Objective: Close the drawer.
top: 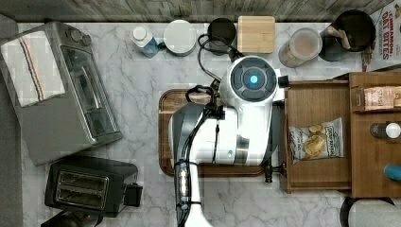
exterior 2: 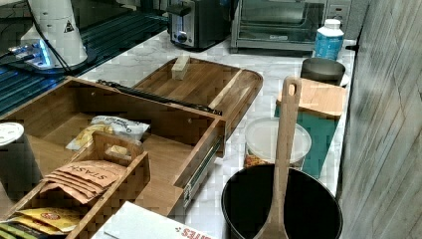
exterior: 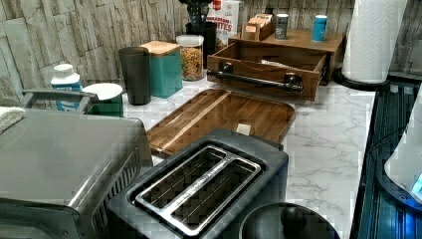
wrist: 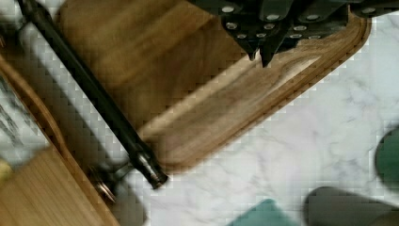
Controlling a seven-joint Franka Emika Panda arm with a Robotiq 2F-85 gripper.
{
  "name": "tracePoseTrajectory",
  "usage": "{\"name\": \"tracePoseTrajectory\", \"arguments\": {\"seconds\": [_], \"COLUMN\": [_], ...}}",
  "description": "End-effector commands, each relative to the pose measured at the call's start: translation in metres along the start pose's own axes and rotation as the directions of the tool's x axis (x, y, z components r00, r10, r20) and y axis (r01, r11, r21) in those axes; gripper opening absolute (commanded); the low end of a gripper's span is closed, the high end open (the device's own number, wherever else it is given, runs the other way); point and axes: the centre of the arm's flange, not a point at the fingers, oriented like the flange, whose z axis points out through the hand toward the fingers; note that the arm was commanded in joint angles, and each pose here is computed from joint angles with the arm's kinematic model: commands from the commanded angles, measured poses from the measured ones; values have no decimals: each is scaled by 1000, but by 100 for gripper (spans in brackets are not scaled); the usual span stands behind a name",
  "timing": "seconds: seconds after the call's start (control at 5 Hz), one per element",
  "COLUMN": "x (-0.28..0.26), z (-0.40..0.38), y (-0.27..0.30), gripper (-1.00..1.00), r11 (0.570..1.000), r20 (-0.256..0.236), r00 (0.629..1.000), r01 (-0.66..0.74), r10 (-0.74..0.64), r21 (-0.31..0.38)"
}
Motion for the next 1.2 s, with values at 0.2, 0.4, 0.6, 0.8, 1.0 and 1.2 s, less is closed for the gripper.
{"name": "tracePoseTrajectory", "arguments": {"seconds": [0.2, 0.4, 0.6, 0.8, 1.0, 1.2], "x": [-38, -43, -24, -7, -7, -9], "z": [51, 70, 72, 90, 108, 121], "y": [26, 28, 32, 40, 47, 52], "gripper": [-100, -100, -100, -100, -100, -100], "r11": [900, 838, 806, 805, 807, 818], "r20": [-10, -47, -32, 7, -17, 4], "r00": [906, 849, 821, 823, 824, 835], "r01": [420, 510, 550, 557, 550, 539], "r10": [-424, -527, -569, -568, -566, -549], "r21": [-114, -195, -220, -207, -218, -204]}}
